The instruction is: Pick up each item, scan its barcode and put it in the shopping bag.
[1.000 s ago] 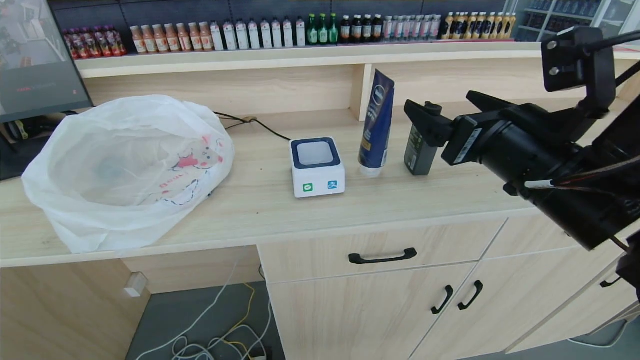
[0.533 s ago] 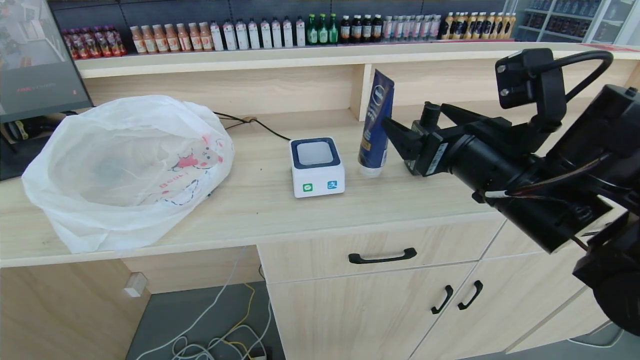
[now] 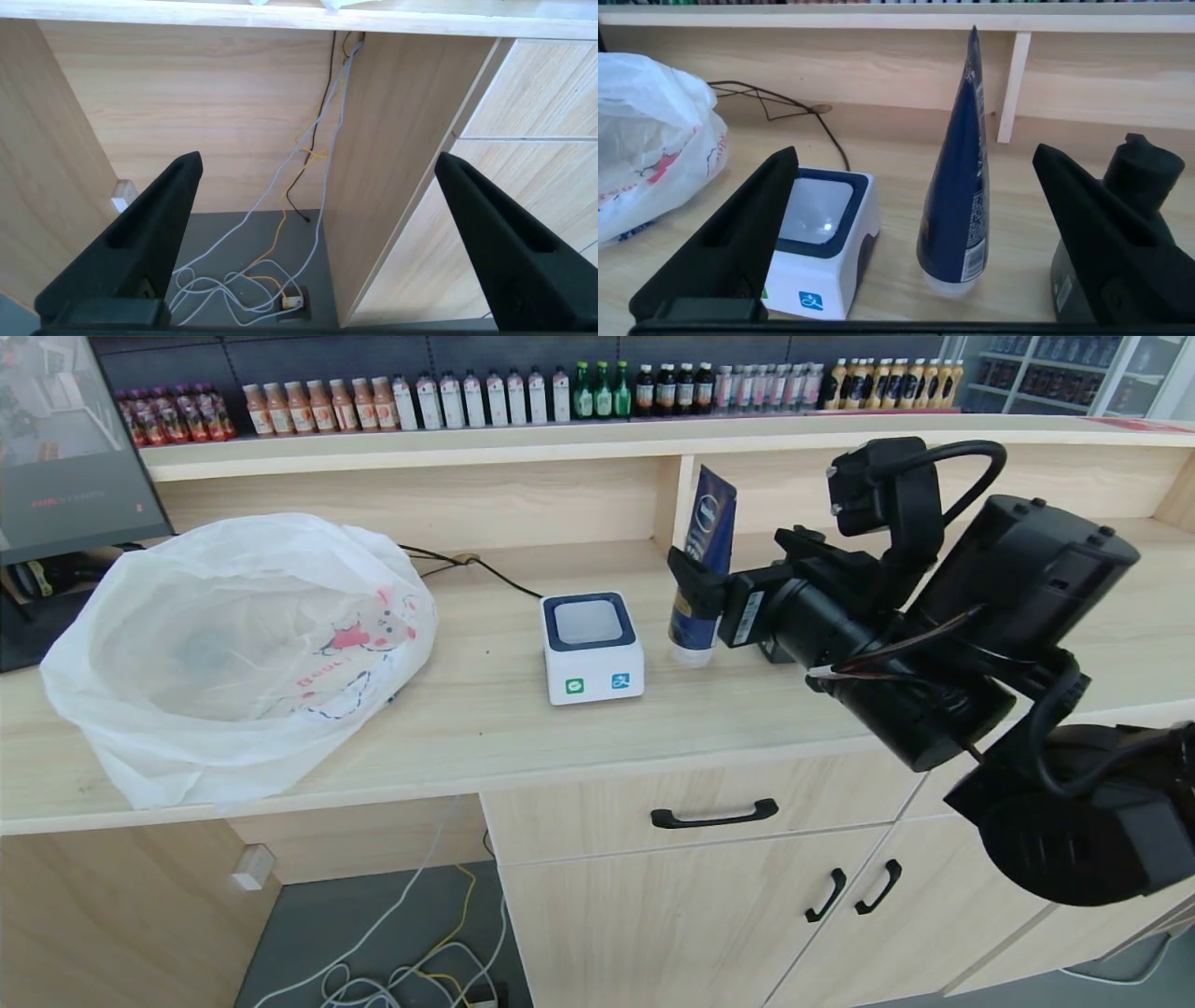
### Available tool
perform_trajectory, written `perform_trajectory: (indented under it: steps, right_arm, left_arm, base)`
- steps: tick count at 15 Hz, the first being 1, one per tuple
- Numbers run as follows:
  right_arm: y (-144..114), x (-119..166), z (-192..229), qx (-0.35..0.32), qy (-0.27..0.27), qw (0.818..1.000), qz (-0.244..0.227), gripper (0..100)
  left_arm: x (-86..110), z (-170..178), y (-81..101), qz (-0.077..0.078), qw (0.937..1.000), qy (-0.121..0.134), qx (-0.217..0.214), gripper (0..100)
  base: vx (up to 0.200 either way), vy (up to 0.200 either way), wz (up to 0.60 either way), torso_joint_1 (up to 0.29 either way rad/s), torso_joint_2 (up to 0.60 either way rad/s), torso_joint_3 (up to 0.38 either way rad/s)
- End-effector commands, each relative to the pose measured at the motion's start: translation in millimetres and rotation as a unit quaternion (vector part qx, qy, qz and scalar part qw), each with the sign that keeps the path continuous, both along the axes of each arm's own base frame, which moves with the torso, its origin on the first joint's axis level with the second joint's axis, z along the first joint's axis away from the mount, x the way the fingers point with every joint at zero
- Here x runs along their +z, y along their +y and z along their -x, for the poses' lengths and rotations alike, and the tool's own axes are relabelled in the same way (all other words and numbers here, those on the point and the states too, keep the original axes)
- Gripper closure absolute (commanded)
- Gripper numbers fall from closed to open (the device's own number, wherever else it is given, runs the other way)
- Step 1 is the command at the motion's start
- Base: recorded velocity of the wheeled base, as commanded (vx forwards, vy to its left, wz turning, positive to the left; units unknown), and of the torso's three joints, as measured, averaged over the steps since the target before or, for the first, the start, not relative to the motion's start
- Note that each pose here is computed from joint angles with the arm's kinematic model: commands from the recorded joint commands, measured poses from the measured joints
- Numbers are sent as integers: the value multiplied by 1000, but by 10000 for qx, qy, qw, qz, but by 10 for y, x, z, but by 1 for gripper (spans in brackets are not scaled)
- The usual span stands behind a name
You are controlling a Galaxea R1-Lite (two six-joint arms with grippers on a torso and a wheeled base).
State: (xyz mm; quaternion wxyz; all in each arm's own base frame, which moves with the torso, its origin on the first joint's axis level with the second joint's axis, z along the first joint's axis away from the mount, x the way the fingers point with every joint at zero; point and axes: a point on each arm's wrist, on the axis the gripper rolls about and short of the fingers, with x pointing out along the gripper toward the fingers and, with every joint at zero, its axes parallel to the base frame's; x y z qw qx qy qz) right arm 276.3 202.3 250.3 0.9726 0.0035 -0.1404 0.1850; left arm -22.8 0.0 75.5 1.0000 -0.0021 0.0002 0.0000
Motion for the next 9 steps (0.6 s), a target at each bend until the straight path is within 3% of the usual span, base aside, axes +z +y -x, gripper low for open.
perform_trajectory:
  steps: [1, 4, 9]
  right_arm:
    - [111, -102, -154, -25, 66, 10000, 49, 0]
    - [242, -109, -287, -197, 29, 9998, -70, 0]
    - [191, -105, -321, -355, 25, 9993, -104, 0]
  left_arm:
    - [0, 0, 0, 2, 10000, -2, 0, 0]
    - [0, 0, 0, 2, 10000, -2, 0, 0]
    - [0, 0, 0, 2, 10000, -2, 8, 0]
  base:
    - [0, 0, 0, 0, 0, 0]
    - [0, 0, 0, 0, 0, 0]
    - [0, 0, 0, 0, 0, 0]
